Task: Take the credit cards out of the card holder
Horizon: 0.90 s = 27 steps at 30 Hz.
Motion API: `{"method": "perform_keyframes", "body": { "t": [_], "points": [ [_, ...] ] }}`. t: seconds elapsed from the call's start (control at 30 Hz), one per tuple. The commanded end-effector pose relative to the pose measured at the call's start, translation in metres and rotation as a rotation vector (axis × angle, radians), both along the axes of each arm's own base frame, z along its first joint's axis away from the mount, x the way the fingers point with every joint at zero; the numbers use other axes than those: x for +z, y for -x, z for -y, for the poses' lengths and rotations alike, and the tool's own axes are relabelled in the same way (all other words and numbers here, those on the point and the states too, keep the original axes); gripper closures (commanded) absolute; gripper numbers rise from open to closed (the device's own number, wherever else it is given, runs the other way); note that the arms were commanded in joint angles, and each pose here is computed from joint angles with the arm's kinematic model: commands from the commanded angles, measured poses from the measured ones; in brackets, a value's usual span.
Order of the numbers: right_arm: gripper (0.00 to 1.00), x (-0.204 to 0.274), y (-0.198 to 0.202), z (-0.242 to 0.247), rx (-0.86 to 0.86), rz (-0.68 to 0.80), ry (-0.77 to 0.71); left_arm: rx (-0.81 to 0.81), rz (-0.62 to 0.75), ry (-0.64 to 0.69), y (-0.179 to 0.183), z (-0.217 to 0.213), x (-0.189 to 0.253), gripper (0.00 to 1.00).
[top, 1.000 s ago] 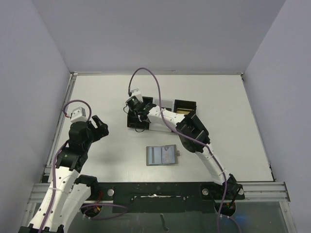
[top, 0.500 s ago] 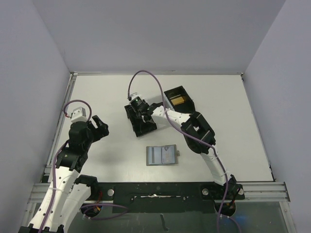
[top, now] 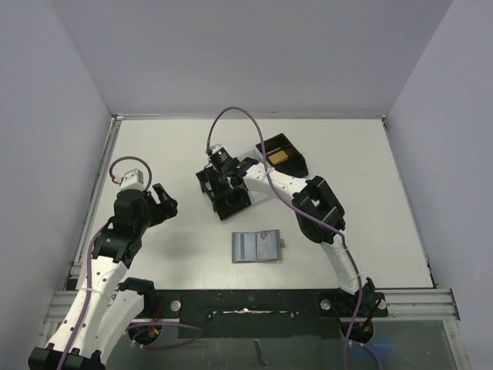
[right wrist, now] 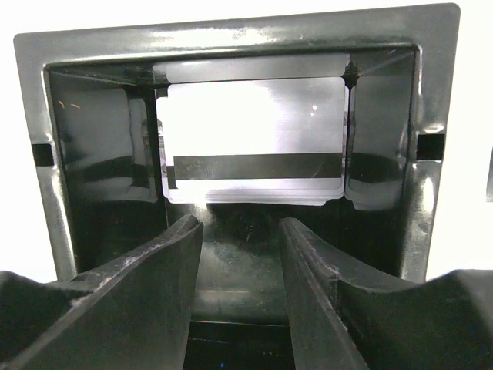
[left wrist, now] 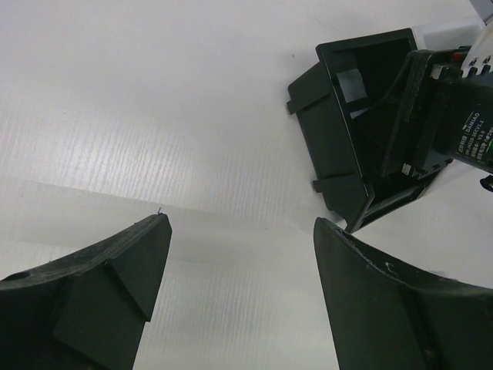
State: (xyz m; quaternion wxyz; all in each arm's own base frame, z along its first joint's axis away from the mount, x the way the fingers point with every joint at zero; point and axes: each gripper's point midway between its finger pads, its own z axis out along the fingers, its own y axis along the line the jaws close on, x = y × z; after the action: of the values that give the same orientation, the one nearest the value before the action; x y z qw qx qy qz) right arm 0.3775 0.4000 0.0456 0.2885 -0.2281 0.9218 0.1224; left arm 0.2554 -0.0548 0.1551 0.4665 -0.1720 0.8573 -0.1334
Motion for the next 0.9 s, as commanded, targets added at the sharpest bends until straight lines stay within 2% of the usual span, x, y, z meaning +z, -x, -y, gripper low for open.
{"method": "perform_keyframes", "body": {
  "t": [0.0,0.27,0.4,0.53,0.7,0.87],
  "points": [
    [0.55,0.056,0.000,-0.020,-0.016,0.043,-0.131,-0.024,0.095,0.018,-0.010,0.005,0.029,0.26],
    [0.59,0.059,-0.016,-0.035,-0.165,0.048,-0.178,-0.014,0.084,0.056,-0.012,0.009,0.026,0.26],
    [0.57,0.085,-0.028,-0.045,-0.191,0.106,-0.181,-0.027,0.082,0.109,-0.018,0.018,0.030,0.26],
    [0.55,0.118,-0.030,-0.033,-0.181,0.182,-0.188,-0.037,0.079,0.169,-0.021,0.026,0.032,0.26],
    [0.52,0.153,-0.039,0.016,-0.224,0.272,-0.168,-0.143,0.108,0.276,-0.029,0.054,0.030,0.26],
    [0.47,0.165,-0.062,0.096,-0.303,0.287,-0.126,-0.220,0.052,0.310,-0.047,0.073,0.023,0.26]
  ]
}}
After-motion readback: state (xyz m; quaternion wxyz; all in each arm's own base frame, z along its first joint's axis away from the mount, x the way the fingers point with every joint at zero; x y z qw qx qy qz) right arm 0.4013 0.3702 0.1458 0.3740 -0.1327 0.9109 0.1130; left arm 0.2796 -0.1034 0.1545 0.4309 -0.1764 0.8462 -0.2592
